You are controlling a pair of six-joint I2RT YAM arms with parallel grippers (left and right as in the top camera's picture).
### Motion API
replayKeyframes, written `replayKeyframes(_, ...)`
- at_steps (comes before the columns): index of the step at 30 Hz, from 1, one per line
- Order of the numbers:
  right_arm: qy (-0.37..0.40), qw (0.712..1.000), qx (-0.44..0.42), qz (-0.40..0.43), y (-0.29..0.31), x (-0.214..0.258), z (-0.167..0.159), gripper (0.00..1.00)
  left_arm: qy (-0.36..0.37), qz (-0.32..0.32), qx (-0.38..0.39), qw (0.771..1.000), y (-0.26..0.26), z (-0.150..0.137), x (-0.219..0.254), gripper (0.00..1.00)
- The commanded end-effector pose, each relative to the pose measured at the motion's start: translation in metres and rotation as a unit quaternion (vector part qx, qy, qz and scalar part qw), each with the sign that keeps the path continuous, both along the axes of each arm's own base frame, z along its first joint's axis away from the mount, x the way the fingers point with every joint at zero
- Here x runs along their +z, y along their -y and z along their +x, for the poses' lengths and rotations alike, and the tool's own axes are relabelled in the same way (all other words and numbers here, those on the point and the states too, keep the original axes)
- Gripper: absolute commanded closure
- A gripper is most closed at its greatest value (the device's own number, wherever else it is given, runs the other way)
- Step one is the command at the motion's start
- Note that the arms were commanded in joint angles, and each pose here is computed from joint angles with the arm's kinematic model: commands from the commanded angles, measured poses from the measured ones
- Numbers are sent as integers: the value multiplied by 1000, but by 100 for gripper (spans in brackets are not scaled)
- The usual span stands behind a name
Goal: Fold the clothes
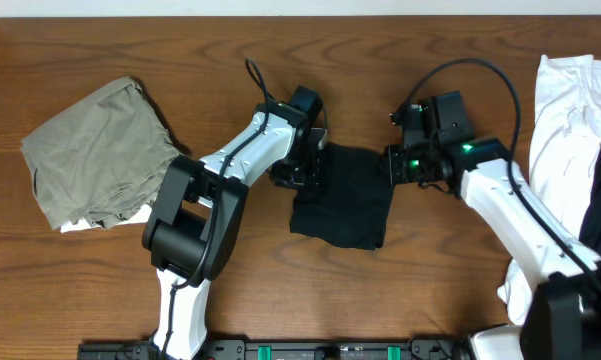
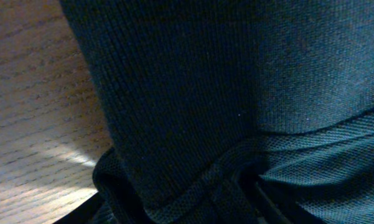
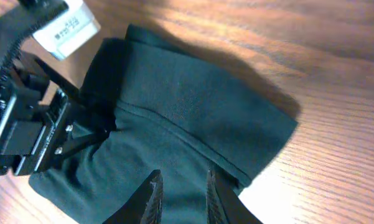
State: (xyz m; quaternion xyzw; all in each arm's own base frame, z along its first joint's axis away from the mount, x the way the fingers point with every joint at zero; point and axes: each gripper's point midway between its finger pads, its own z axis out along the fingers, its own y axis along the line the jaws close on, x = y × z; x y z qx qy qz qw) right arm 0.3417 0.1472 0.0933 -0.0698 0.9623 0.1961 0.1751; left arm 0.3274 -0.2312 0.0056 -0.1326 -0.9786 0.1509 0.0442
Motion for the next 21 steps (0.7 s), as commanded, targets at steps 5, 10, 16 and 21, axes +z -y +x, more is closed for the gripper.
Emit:
replayKeyframes(5,-110,993,24,-28,-2,-79,-24,78,-18,10,-13,1000,-1,-9,-15,41)
replayKeyframes(10,-156,984,3,-84,18,-124,-30,76,-18,10,-13,1000,-1,-9,-15,41)
replayKeyframes(16,-177,980,4,-91,20,-141,-36,74,-6,4,-8,1000,-3,-2,-4,41)
replayKeyframes(21,-177,980,3,-91,21,-140,-35,73,35,-11,21,999,-19,21,30,40)
